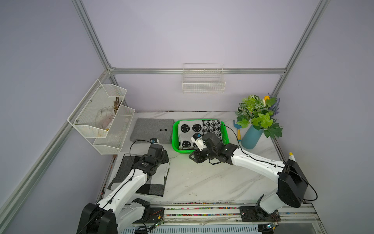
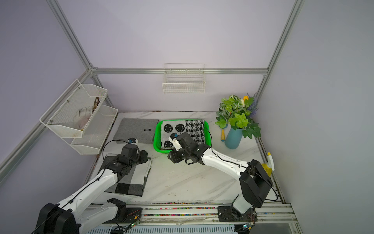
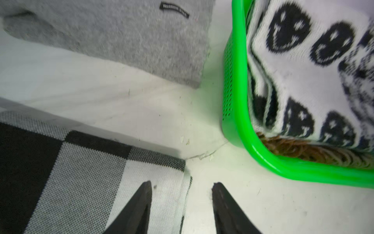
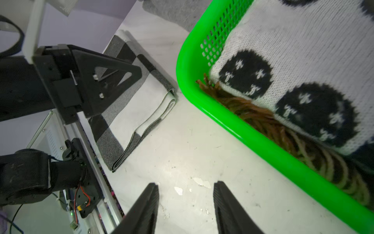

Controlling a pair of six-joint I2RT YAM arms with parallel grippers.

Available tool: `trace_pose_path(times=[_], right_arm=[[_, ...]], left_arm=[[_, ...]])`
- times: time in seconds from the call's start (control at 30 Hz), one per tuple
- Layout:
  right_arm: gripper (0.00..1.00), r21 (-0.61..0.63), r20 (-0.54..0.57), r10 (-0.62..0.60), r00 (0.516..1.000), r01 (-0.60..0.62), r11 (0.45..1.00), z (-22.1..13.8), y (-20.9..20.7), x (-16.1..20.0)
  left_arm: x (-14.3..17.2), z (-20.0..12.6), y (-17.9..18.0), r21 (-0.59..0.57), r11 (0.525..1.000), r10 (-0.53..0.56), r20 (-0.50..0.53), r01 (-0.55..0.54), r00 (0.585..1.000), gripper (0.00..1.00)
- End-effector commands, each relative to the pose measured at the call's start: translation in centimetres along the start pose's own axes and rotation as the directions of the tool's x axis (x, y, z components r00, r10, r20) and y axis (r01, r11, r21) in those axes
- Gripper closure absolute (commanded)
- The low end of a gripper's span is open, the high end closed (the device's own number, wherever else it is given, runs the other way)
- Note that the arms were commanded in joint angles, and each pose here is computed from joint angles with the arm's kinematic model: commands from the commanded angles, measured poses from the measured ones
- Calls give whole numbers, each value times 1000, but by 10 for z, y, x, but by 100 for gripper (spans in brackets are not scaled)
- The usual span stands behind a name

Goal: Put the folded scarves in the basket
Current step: Move the scarf to the center of the board.

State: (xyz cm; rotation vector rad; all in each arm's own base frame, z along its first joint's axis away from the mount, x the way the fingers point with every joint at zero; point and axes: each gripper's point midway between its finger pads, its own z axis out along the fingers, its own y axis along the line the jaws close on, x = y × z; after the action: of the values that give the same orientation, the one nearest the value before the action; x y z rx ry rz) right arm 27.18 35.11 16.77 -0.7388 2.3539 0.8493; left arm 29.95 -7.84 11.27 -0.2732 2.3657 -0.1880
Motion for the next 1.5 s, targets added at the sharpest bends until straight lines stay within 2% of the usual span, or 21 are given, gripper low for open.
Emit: trace_pose_path(times=[0.0, 0.1, 0.3, 0.43, 0.77, 0.83, 1.03, 1.1, 1.27, 1.37, 1.47], right_arm=[[50, -57, 55, -14, 998, 17, 998, -11, 16, -11], [49, -36, 83, -25, 996, 28, 999, -21, 14, -13], [48, -22, 114, -31, 993, 33, 999, -33, 14, -16], [48, -33, 127, -35, 991, 39, 999, -39, 18, -18], [48, -7, 216, -49, 975, 51, 999, -72, 21, -26], [48, -11, 238, -50, 970, 54, 998, -81, 24, -28], [48, 3, 320, -52, 946, 54, 999, -111, 28, -37], [48, -2, 341, -50, 939, 54, 999, -118, 30, -39], [49, 18, 361, -56, 931, 53, 998, -129, 28, -40], [49, 31, 362, -53, 931, 45, 999, -131, 24, -35], [49, 86, 369, -44, 928, 13, 996, -133, 11, -27]], left_arm=[[31, 4, 1, -84, 995, 46, -79, -52, 996, 47], [46, 2, 9, -163, 981, 91, -115, -109, 989, 47], [82, 6, 22, -223, 964, 104, -192, -146, 976, 45], [83, 5, 22, -287, 936, 149, -202, -204, 968, 44], [111, 20, 25, -308, 919, 142, -326, -247, 935, 44], [113, 20, 24, -305, 920, 143, -328, -248, 934, 50], [146, 30, 23, -286, 911, 160, -420, -298, 893, 92], [157, 33, 13, -249, 919, 173, -441, -306, 880, 100], [177, 45, -49, -85, 952, 232, -424, -293, 875, 100], [188, 56, -95, 4, 950, 284, -421, -311, 861, 100], [200, 65, -148, 134, 951, 308, -405, -278, 861, 100]])
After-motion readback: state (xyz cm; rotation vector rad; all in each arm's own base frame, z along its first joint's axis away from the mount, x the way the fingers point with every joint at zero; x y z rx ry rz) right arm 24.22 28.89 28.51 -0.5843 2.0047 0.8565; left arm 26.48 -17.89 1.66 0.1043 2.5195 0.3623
